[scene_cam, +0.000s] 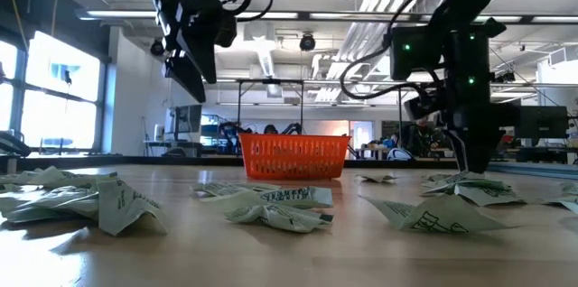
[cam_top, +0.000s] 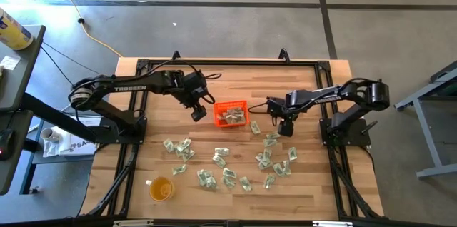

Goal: Pick and place Stevia / Truvia into bins
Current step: Put the stevia packet into the basket

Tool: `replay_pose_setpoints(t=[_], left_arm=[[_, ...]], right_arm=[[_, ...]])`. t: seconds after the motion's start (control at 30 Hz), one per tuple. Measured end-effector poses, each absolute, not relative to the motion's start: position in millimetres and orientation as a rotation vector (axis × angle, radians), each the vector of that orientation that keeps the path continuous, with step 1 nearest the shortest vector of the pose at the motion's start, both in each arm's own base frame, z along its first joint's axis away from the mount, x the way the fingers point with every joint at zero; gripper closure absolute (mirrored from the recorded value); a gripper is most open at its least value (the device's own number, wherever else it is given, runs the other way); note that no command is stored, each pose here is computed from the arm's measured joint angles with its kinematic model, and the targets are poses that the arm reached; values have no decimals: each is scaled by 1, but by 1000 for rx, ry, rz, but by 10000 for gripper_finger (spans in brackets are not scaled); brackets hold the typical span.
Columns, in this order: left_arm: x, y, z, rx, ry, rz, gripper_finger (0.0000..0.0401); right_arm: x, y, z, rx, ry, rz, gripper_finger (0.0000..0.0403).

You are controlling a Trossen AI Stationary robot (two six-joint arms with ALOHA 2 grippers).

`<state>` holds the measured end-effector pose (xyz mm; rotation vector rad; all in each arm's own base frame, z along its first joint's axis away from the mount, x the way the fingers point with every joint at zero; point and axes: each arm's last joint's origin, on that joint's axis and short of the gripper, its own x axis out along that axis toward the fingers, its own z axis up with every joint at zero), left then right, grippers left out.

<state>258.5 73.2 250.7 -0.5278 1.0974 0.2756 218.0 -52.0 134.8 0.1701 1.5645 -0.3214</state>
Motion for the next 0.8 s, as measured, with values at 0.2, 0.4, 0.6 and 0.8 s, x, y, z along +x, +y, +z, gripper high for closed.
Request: replay_pose_setpoints(t=[0.2,0.4,0.6,0.8], left_arm=[[259,73,251,-527,1096,276,57],[259,73,251,-526,1092,277,61],[260,74,251,-523,1083,279,58],[263,75,253,-515,1041,274,57]], right_arm=[[216,-51,131,248,1555,-313,268],[238,-63,154,443,1429,-324,387],[283,-78,220,473,1154,-265,378],[321,-88,250,372,988,-138,388]])
